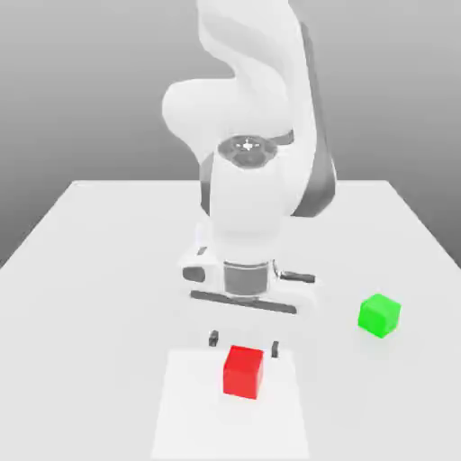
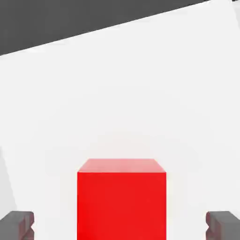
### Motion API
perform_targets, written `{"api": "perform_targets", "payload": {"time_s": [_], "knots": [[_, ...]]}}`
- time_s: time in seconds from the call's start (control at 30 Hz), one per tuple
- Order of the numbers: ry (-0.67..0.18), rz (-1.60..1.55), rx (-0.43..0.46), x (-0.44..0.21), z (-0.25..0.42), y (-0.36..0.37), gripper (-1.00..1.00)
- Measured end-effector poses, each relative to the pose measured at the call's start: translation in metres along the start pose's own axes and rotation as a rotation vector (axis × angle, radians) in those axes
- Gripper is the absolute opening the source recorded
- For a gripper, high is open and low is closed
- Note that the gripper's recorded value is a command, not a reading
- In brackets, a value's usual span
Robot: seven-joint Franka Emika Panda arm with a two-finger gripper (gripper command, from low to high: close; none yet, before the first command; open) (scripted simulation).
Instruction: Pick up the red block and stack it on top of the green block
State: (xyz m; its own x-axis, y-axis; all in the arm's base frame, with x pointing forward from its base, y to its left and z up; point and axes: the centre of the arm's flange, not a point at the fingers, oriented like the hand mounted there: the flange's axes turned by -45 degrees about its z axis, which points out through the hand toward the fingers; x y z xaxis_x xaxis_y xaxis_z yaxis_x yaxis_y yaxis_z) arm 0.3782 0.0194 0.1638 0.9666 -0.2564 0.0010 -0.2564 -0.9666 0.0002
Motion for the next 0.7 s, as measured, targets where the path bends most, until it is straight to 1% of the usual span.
{"api": "perform_targets", "payload": {"time_s": [0.03,0.07,0.3,0.5,0.57,0.63,0.7], "knots": [[0.000,0.000,0.000,-0.001,0.010,0.000,0.00],[-0.001,0.000,0.000,-0.001,0.017,0.000,-1.00],[0.000,0.000,0.000,-0.001,0.017,0.000,-1.00],[0.000,0.000,0.000,-0.001,-0.034,0.000,-1.00],[-0.002,-0.064,0.005,-0.010,-0.047,-0.016,-1.00],[-0.004,-0.259,0.012,-0.039,-0.055,-0.069,-1.00],[-0.006,-0.411,0.016,-0.067,-0.062,-0.102,-1.00]]}}
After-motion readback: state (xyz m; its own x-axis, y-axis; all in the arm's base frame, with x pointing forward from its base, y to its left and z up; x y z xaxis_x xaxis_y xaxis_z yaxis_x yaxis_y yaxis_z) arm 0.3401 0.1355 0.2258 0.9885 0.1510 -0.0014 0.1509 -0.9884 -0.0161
